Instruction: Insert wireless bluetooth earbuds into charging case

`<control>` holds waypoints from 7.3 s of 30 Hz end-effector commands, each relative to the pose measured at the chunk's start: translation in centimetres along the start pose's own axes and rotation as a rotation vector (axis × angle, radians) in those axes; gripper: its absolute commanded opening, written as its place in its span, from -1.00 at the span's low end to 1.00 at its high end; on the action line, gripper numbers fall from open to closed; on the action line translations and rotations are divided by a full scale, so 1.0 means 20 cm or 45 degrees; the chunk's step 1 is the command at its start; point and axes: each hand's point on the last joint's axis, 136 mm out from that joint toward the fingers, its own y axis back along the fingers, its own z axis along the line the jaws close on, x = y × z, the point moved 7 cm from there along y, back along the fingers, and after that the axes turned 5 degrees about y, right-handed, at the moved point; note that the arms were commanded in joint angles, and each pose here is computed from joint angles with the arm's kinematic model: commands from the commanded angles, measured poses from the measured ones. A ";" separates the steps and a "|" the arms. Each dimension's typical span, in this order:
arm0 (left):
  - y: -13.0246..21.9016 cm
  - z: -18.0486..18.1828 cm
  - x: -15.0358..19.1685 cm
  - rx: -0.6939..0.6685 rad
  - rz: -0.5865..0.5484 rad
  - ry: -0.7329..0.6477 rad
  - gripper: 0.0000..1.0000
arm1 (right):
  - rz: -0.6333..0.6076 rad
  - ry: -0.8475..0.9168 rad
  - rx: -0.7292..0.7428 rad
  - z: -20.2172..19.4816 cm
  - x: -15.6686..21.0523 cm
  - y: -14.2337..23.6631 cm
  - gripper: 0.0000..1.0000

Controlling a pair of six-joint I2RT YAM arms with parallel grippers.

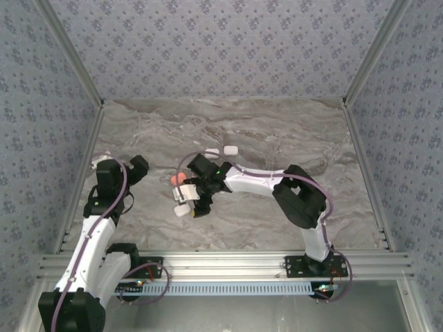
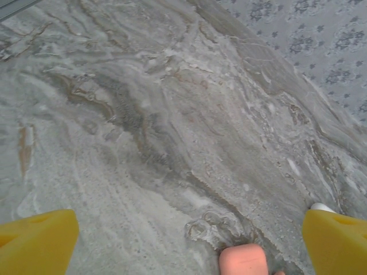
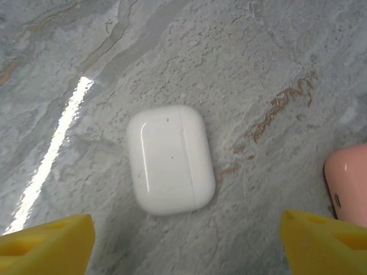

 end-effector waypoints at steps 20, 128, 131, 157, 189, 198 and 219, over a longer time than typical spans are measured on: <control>0.00 0.03 0.03 -0.007 0.036 -0.007 0.98 | 0.059 -0.074 -0.124 0.00 0.04 -0.15 -0.15; 0.29 -1.30 0.68 1.820 0.232 -0.780 -1.00 | -0.839 -1.169 0.978 0.20 0.39 1.43 1.00; 0.29 -1.30 0.68 1.820 0.234 -0.781 -1.00 | -0.825 -1.179 0.980 0.19 0.40 1.42 1.00; 0.31 -1.29 0.71 1.851 0.245 -0.878 -1.00 | -0.772 -1.229 1.040 0.07 0.45 1.47 0.99; 0.29 -1.28 0.71 1.800 0.234 -0.885 -1.00 | -0.747 -1.151 0.878 0.15 0.45 1.36 1.00; 0.31 -1.28 0.73 1.825 0.244 -0.904 -1.00 | -0.716 -1.207 0.937 0.10 0.48 1.39 1.00; 0.32 -1.26 0.73 1.803 0.225 -0.942 -1.00 | -0.740 -1.212 0.956 0.07 0.48 1.48 1.00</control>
